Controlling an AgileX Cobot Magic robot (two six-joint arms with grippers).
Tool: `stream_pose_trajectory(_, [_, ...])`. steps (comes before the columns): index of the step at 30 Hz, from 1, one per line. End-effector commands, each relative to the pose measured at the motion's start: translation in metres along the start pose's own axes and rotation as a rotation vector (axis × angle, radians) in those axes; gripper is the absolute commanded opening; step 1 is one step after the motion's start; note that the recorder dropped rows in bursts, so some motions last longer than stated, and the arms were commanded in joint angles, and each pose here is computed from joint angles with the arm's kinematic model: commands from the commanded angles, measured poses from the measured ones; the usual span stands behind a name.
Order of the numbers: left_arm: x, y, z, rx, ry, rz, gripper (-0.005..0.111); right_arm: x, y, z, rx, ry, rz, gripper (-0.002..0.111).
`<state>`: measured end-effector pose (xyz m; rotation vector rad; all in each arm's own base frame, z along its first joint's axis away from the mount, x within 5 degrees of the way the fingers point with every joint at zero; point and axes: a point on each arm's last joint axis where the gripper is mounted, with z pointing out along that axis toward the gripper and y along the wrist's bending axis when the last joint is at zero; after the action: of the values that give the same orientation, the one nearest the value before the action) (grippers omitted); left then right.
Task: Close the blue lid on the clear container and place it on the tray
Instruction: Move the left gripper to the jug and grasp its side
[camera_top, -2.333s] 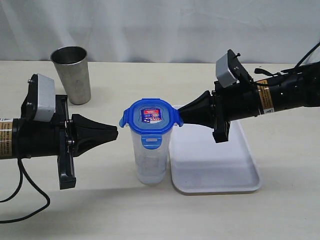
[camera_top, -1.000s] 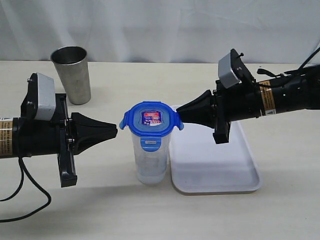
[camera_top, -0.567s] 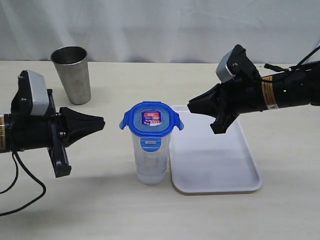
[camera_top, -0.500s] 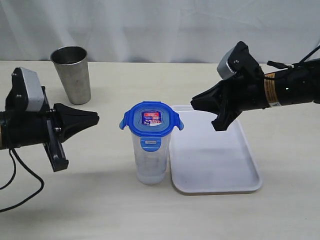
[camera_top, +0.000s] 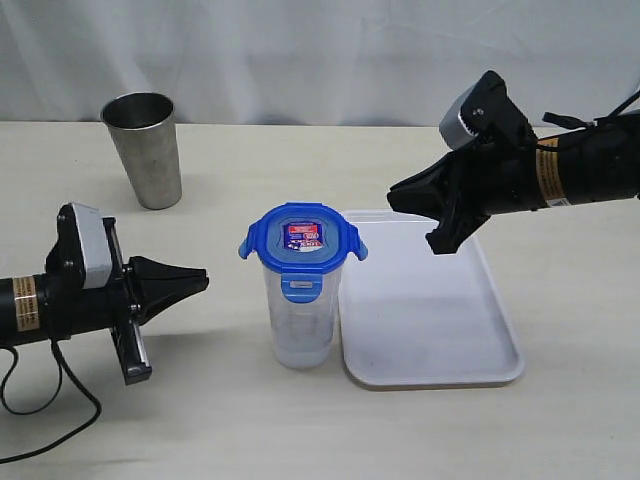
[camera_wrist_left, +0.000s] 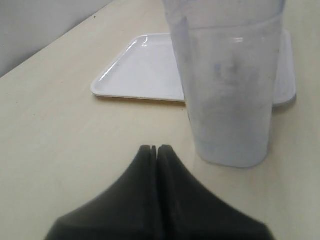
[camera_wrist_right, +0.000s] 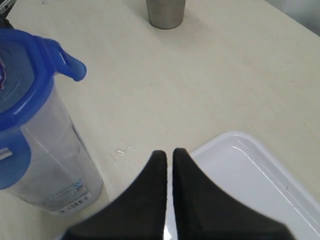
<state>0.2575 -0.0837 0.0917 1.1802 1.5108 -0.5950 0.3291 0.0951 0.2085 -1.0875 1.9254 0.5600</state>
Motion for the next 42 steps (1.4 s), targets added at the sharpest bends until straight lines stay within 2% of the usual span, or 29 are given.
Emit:
stream_pose_trajectory(1, [-0.003,0.003,0.004,-0.068,-0.024,-0.019,0.012,-0.001,0.001,-0.002,0.005,0.000,0.002,0.004])
stream_pose_trajectory(8, [-0.003,0.003,0.004,-0.067,-0.024,-0.018,0.080,-0.001,0.002,-0.002,-0.004,-0.004,0.009,0.004])
stream_pose_trajectory(11, [-0.003,0.003,0.004,-0.069,-0.024,-0.019,0.091,-0.001,0.002,-0.002,-0.004,-0.004,0.009,0.004])
stream_pose_trajectory(15, [-0.004,0.000,0.007,-0.049,-0.027,-0.021,0.090,-0.001,0.002,-0.002,-0.004,-0.004,0.009,0.004])
stream_pose_trajectory(17, [-0.006,-0.004,0.011,-0.028,-0.032,-0.075,0.090,-0.001,0.002,-0.002,-0.004,-0.004,0.009,0.004])
stream_pose_trajectory(19, [-0.009,-0.008,0.017,-0.020,-0.037,-0.062,0.090,-0.001,0.002,-0.002,-0.004,-0.004,0.009,0.004])
stream_pose_trajectory(24, [-0.008,-0.012,0.031,-0.094,0.013,-0.019,0.090,-0.001,0.002,-0.002,-0.004,-0.004,0.024,0.004])
stream_pose_trajectory(30, [-0.015,-0.021,0.042,0.005,-0.025,0.031,0.090,-0.001,0.002,-0.002,-0.004,-0.004,0.028,0.004])
stream_pose_trajectory(33, [-0.015,-0.018,0.045,0.006,-0.038,0.023,0.090,-0.001,0.002,-0.002,-0.004,-0.004,0.032,0.004])
stream_pose_trajectory(37, [-0.015,-0.018,0.054,0.080,-0.075,0.006,0.090,-0.001,0.002,-0.002,-0.004,-0.004,0.032,0.004])
stream_pose_trajectory(42, [-0.014,-0.017,0.067,0.106,-0.089,0.020,0.090,-0.001,0.002,-0.002,-0.004,-0.004,0.036,0.004])
